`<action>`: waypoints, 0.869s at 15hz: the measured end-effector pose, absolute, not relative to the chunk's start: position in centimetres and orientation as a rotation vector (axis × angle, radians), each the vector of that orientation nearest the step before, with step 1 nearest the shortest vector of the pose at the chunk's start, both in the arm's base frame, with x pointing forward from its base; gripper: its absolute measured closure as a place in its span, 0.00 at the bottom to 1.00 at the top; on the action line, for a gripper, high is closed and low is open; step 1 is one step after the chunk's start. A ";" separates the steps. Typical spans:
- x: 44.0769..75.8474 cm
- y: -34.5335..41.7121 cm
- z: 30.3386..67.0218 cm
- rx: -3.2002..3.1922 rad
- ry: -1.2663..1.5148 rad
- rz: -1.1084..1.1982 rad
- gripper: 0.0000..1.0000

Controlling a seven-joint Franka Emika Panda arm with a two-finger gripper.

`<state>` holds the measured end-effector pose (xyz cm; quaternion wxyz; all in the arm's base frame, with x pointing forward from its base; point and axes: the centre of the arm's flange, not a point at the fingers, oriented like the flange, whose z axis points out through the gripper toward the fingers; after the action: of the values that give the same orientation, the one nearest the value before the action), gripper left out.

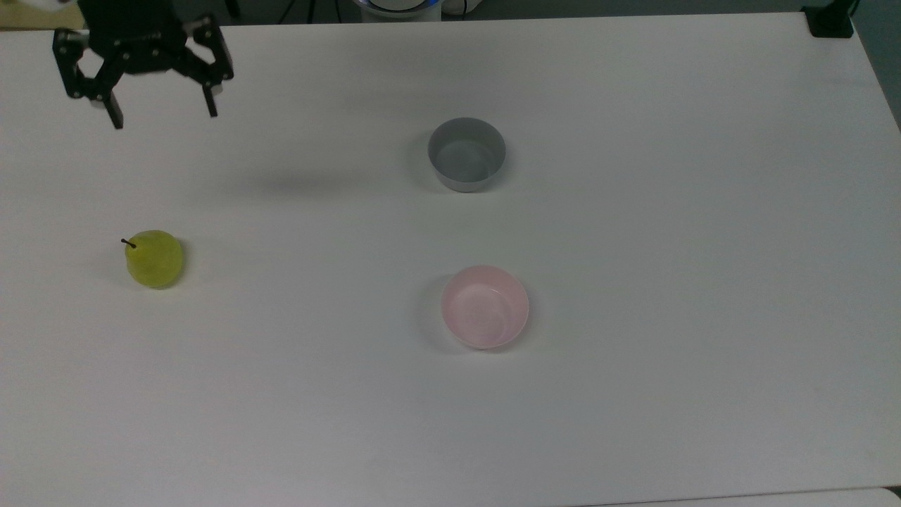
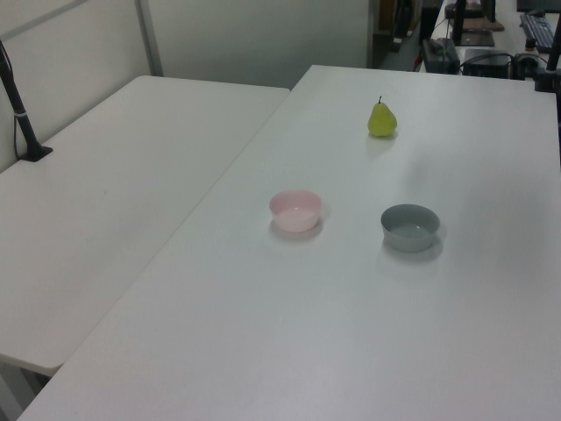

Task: Place the pear in the bowl
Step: 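Move the open gripper over the green pear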

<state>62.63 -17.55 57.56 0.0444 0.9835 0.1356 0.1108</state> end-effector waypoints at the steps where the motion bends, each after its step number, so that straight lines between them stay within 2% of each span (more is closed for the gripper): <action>1: 63.0 -18.2 56.7 3.001 0.393 0.336 0.00; 7: 64.4 -21.7 53.0 2.950 0.274 0.382 0.00; 13: 65.4 -23.9 46.6 2.900 0.265 0.293 0.00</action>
<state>65.37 -23.86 46.65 0.1072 0.9851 0.0900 0.0996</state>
